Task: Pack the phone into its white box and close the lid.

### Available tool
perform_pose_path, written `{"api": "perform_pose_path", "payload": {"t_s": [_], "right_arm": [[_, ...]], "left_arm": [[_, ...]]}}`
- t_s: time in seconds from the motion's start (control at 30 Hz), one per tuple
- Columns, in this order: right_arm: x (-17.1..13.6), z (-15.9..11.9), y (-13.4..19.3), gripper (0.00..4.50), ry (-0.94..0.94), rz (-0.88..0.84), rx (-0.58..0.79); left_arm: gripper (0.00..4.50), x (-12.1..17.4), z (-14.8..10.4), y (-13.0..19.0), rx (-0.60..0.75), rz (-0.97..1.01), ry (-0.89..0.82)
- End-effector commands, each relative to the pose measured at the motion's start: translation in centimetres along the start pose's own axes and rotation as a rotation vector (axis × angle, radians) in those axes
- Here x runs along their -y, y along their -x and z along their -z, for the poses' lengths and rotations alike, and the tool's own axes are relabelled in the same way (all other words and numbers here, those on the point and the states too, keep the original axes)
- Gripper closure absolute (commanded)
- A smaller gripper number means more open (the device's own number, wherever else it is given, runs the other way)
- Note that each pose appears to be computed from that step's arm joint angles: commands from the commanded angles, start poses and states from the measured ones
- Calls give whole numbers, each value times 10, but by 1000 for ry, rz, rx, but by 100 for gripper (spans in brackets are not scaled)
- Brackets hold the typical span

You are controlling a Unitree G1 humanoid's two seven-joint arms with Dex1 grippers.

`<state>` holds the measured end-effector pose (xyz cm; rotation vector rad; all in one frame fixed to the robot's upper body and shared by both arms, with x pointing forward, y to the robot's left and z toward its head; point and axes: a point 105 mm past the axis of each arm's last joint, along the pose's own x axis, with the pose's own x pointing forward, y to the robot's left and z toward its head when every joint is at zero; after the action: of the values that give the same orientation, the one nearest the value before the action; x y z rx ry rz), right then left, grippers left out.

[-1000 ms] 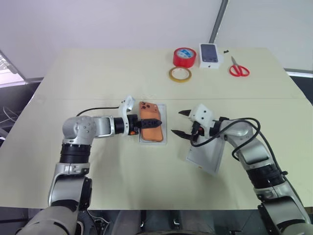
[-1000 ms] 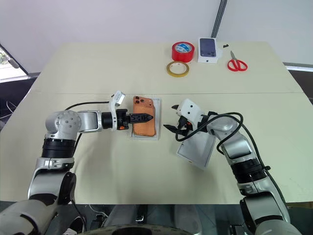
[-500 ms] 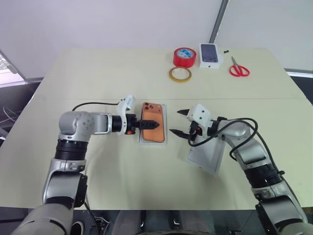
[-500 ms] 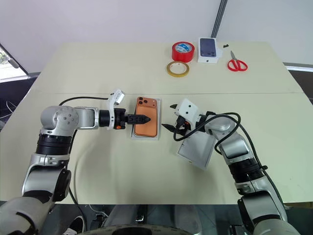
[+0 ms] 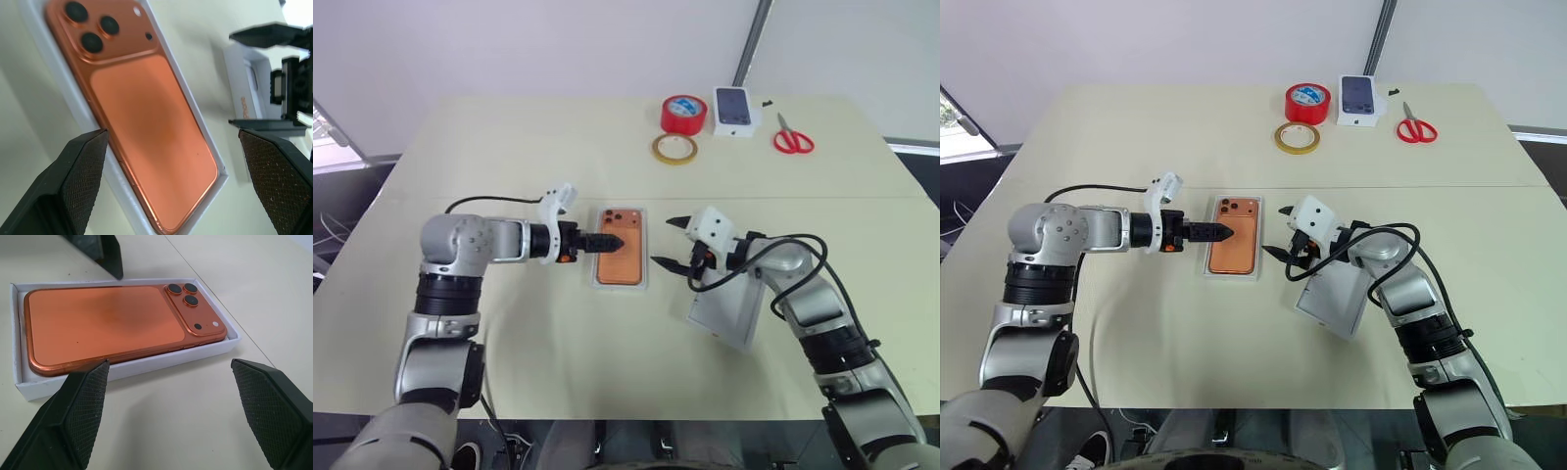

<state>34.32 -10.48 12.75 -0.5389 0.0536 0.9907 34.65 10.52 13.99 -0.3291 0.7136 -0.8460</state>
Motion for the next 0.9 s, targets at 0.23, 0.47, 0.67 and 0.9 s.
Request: {"api": "perform_pose_path", "payload": {"t_s": [0.23, 0.47, 0.67, 0.9], "right_arm": [[8, -10, 0, 31, 2, 28, 39], [9, -10, -5, 331, 11, 39, 34], [6, 3, -11, 450, 66, 31, -28], [-5, 9, -16, 450, 72, -4, -51]], "left_arm": [[4, -17, -27, 28, 168, -145, -226], [293, -56, -20, 37, 199, -306, -337], [447, -54, 2, 13, 152, -229, -332], [447, -35, 27, -24, 9, -131, -295]]}}
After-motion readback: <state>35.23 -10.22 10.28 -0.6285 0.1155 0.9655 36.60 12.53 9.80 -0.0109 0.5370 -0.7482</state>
